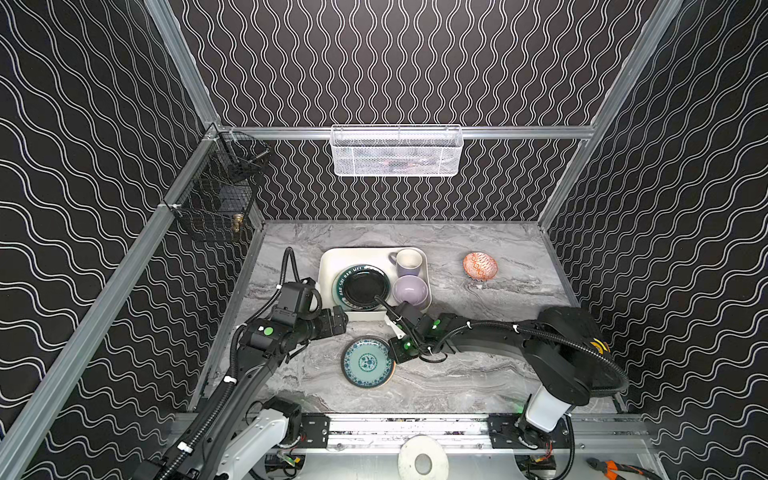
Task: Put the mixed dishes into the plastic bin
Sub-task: 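Draw the right gripper back while moving the left gripper to the patterned plate, then close the left gripper on the blue-and-white patterned plate's edge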
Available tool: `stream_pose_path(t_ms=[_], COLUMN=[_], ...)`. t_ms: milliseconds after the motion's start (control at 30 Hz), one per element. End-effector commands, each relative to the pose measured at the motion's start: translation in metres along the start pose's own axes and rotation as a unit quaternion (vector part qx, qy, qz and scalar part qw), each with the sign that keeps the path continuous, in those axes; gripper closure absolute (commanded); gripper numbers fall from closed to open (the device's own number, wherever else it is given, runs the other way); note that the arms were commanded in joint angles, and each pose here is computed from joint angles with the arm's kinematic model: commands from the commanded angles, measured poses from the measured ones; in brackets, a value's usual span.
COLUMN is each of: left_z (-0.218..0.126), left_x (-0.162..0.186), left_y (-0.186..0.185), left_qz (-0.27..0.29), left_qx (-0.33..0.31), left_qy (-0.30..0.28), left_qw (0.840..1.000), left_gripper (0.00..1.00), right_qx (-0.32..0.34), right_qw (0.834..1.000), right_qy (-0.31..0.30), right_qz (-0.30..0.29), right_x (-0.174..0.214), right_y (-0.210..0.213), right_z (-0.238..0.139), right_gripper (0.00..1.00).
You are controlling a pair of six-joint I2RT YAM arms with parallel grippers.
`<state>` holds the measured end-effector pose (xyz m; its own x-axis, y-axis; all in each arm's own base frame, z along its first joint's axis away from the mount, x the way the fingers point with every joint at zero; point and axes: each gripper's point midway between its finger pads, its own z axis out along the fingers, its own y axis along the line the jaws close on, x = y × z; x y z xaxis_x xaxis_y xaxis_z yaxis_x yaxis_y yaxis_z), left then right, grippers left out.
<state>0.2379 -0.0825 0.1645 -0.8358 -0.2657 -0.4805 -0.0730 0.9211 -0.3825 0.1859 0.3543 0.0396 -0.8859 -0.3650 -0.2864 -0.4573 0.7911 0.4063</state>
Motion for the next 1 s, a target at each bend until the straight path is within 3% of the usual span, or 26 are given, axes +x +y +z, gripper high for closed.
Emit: stream_pose_path(t_ms=[0, 100, 467, 733, 867, 967], left_z=[0.002, 0.005, 0.026, 0.056, 0.071, 0.069], left_x=[0.001, 0.003, 0.017, 0.067, 0.1, 0.108], left_y=[-0.001, 0.0, 0.001, -0.01, -0.001, 0.009], left_qz=[-0.002, -0.003, -0.002, 0.053, 0.048, 0.037], left_qx=[0.002, 0.001, -0.017, -0.087, -0.12, -0.149], left_qy=[0.005, 0.012, 0.052, 0.108, 0.13, 0.113], left_qw=[1.0, 1.0, 0.999, 0.989, 0.983, 0.982], left_gripper=[0.03, 0.03, 0.07, 0.08, 0.11, 0.12], right_qx=[0.009, 0.013, 0.029, 0.017, 0.007, 0.006], right_qw=[1.0, 1.0, 0.998, 0.997, 0.996, 0.995], right_qy=[-0.006, -0.015, -0.047, -0.079, -0.092, -0.101], right_qz=[-0.003, -0.004, 0.012, 0.02, 0.018, 0.017], right_x=[-0.002, -0.005, -0.008, -0.007, -0.004, -0.002], right_y=[-0.003, -0.003, -0.034, -0.046, -0.044, -0.048], right_z=[0.0, -0.006, -0.038, -0.067, -0.079, -0.089], right_gripper=[0.85, 0.93, 0.93, 0.92, 0.91, 0.9])
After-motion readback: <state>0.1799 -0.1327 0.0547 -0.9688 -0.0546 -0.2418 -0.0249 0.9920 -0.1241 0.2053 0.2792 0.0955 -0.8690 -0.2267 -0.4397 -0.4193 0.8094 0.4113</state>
